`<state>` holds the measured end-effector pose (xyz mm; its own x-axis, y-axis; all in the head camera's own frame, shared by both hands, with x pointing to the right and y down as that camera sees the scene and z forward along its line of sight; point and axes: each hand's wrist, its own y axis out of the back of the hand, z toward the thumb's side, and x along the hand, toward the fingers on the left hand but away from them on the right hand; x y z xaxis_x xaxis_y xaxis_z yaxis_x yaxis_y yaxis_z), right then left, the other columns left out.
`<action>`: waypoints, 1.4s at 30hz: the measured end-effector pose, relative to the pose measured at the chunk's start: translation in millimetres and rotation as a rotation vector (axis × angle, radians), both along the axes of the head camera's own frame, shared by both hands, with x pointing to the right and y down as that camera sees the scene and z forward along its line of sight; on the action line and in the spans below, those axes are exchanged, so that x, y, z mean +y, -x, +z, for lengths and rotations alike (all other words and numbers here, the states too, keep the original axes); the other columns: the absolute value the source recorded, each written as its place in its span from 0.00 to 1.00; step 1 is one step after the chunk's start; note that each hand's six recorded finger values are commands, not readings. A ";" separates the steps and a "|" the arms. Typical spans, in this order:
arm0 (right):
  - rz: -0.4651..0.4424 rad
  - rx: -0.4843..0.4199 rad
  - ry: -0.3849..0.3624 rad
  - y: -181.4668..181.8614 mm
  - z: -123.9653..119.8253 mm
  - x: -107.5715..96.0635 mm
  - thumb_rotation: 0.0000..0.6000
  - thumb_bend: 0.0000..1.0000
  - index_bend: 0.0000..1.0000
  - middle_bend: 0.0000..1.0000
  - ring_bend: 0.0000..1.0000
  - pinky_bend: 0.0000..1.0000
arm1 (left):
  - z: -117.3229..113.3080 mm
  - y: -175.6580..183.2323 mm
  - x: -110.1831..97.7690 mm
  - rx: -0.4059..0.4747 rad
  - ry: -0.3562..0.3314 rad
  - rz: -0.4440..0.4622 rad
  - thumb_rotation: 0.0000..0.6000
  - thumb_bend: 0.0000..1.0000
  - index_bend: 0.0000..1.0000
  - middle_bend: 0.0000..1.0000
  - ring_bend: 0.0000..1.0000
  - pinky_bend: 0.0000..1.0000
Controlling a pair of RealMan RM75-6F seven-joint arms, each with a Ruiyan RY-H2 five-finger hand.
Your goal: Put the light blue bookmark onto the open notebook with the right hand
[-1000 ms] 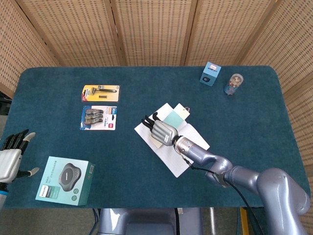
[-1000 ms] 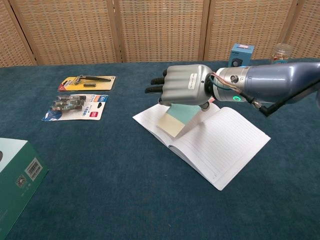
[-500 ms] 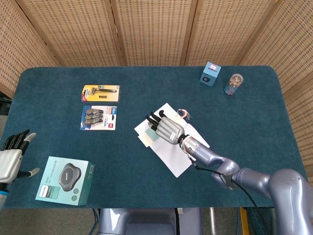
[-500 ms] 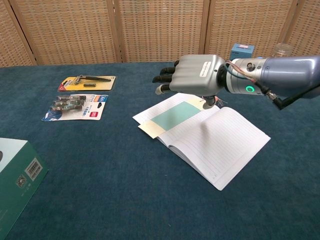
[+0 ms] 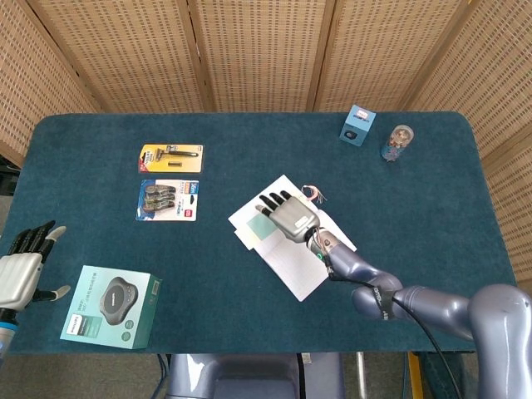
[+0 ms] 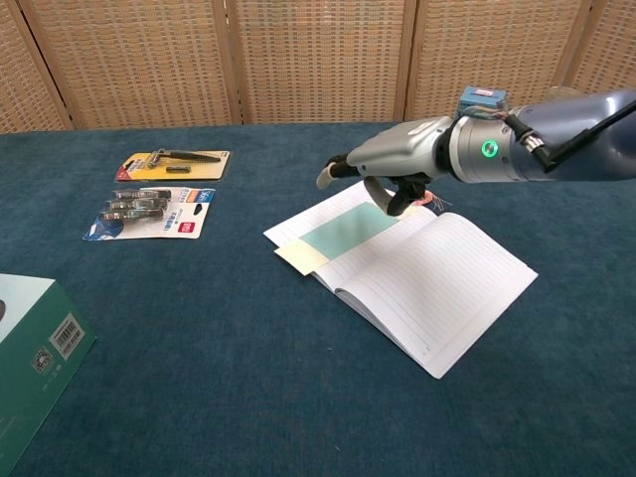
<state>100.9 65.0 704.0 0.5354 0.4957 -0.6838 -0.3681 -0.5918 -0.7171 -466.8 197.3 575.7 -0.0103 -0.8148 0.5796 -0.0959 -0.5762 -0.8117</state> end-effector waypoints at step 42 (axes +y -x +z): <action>-0.139 0.213 -0.009 -23.5 29.0 29.4 1.00 1.00 0.06 0.02 0.00 0.09 | 3.1 -2.9 -0.2 -0.002 0.008 0.009 1.00 0.00 0.00 0.00 0.00 0.00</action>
<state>124.4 94.4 733.0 0.4433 0.4344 -0.7841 -0.5887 -0.5186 -0.6201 -463.9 197.0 578.8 -0.0048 -0.8101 0.5863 -0.0889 -0.5836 -0.8071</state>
